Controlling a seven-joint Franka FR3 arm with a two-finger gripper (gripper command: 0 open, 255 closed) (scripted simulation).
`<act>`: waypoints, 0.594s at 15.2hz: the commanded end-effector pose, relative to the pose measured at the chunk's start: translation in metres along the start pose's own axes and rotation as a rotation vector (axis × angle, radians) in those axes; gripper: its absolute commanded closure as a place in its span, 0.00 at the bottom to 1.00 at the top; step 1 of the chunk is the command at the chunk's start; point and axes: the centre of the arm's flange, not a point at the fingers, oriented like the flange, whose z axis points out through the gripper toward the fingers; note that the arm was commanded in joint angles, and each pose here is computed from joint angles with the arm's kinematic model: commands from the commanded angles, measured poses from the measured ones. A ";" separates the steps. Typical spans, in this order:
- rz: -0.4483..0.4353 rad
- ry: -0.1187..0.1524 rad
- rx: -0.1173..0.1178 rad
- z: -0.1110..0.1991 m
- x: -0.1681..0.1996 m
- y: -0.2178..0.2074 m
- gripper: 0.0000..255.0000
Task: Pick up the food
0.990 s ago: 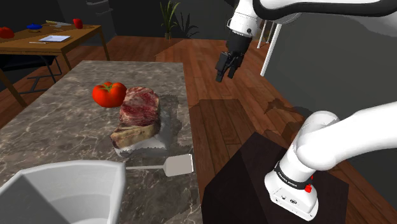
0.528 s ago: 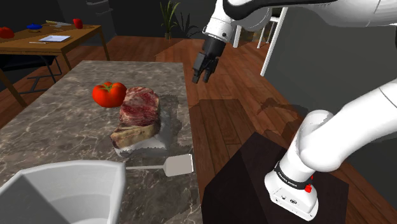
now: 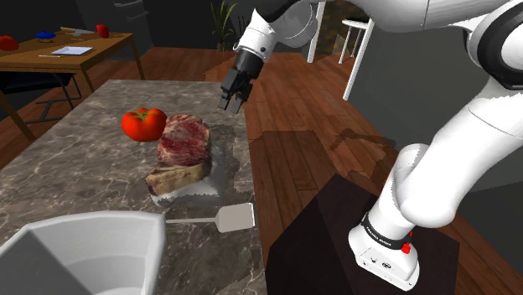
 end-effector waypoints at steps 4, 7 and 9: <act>-0.093 -0.007 0.160 0.027 0.052 -0.015 0.00; -0.120 -0.010 0.207 0.039 0.065 -0.018 0.00; -0.120 -0.010 0.207 0.048 0.063 -0.012 0.00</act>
